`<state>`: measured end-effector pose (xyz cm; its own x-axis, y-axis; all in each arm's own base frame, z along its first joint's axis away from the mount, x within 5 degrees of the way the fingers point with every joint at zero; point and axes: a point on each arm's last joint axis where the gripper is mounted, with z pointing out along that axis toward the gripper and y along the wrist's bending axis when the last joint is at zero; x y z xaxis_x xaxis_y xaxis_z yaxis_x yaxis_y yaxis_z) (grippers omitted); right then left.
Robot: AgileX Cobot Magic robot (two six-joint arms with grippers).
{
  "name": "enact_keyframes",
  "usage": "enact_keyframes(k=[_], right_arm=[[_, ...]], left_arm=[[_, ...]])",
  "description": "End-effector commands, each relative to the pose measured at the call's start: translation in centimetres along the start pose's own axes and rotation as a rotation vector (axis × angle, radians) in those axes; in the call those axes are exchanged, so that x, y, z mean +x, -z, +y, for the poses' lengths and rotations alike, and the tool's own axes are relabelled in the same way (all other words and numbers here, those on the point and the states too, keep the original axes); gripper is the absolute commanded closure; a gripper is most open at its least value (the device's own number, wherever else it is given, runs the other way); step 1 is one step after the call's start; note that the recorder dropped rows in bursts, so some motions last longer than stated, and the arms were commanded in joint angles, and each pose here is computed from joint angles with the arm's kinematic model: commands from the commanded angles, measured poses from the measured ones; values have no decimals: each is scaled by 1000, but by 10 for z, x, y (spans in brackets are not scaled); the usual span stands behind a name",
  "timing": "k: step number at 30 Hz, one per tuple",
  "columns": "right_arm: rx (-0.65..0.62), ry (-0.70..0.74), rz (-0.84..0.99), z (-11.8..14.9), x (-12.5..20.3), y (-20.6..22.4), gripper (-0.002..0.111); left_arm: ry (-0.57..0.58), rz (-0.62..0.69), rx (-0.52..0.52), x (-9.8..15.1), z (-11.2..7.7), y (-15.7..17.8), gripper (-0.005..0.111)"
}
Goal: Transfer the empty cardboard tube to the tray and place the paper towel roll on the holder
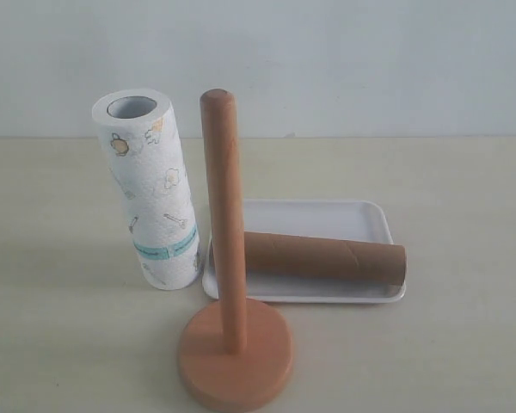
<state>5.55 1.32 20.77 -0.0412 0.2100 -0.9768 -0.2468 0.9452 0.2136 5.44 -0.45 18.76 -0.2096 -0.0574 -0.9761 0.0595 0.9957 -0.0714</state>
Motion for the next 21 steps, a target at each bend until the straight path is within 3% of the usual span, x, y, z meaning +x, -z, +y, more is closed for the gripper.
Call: enact_keyframes(k=[1, 12, 18, 21], right_arm=[[84, -24, 101, -8, 11, 1, 108], [152, -39, 217, -13, 21, 4, 108], [23, 14, 212, -2, 20, 3, 108], [-42, -127, 163, 5, 16, 2, 108]], left_arm=[[-4, 1, 1, 1, 0, 0, 103], [-4, 1, 1, 1, 0, 0, 103], [-6, 1, 1, 1, 0, 0, 103], [-6, 1, 1, 1, 0, 0, 103]])
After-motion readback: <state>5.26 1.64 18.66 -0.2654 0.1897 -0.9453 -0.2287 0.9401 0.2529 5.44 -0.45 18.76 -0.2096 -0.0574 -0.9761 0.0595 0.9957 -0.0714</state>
